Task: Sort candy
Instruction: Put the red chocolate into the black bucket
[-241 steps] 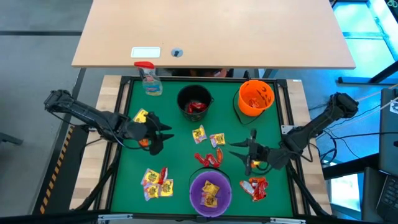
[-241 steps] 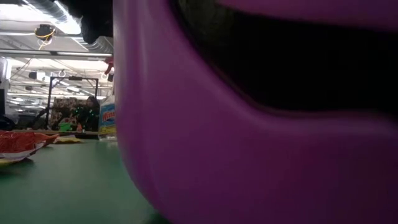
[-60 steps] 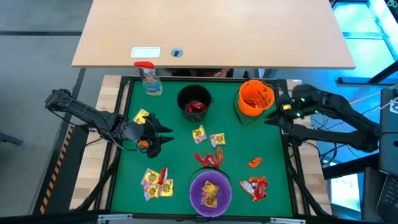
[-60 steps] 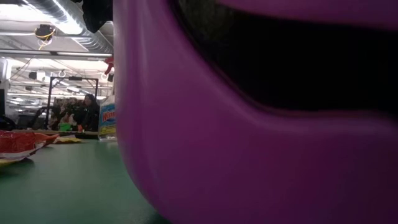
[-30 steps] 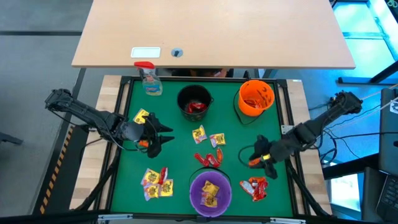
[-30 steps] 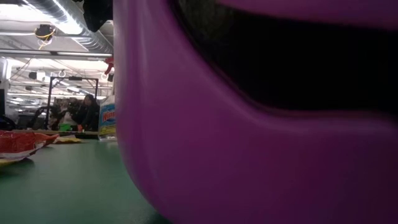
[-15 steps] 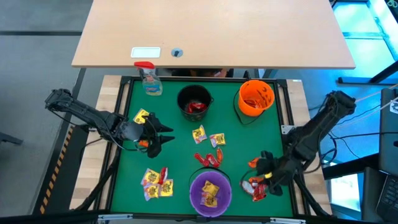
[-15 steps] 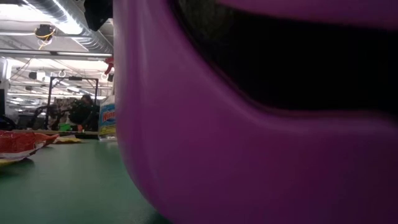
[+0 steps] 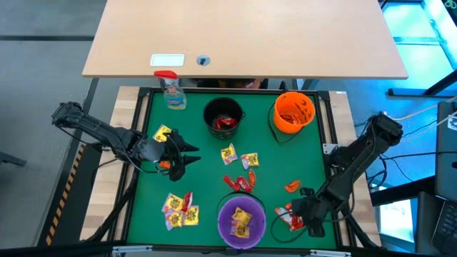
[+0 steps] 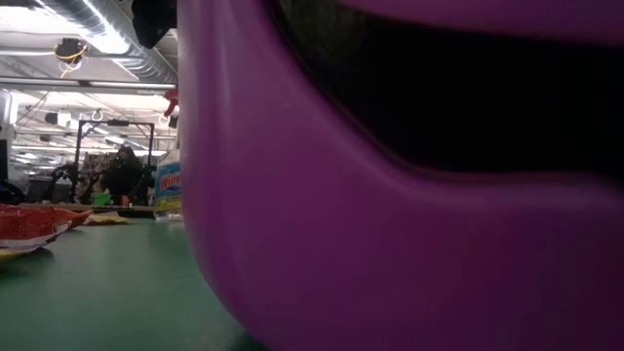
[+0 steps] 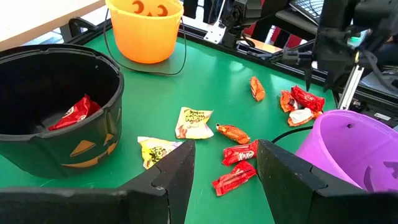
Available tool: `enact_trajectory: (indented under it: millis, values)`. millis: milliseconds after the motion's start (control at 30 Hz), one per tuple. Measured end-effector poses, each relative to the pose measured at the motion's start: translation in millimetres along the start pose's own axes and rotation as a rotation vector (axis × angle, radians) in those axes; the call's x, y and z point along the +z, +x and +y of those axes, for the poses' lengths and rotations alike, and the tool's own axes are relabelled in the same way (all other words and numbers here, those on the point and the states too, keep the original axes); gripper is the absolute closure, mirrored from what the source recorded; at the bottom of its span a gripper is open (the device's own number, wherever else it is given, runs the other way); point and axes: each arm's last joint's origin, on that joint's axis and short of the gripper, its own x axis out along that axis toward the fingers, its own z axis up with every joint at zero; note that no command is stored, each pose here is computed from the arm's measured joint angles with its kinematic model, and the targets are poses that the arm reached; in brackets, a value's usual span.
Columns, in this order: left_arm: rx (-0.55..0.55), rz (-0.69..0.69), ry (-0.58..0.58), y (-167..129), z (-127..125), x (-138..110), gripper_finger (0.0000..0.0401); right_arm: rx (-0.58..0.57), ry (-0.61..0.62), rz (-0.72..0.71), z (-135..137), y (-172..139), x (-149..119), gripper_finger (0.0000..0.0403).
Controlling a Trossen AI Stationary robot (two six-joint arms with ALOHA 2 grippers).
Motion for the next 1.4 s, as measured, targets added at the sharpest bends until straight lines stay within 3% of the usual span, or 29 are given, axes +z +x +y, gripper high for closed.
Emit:
enact_trajectory:
  millis: [433,933,1400]
  values:
    - [-0.001,0.000,-0.004,0,0,0,0.0238,-0.182,-0.064,0.023,-13,2,-5,0.0230]
    - [0.002,-0.001,-0.027,0,0,0,0.0238,-0.154,-0.071,0.000,-10,3,-3,0.0230]
    - [0.003,-0.002,-0.033,0,0,0,0.0238,-0.216,-0.033,-0.068,-13,2,-1,0.0230]
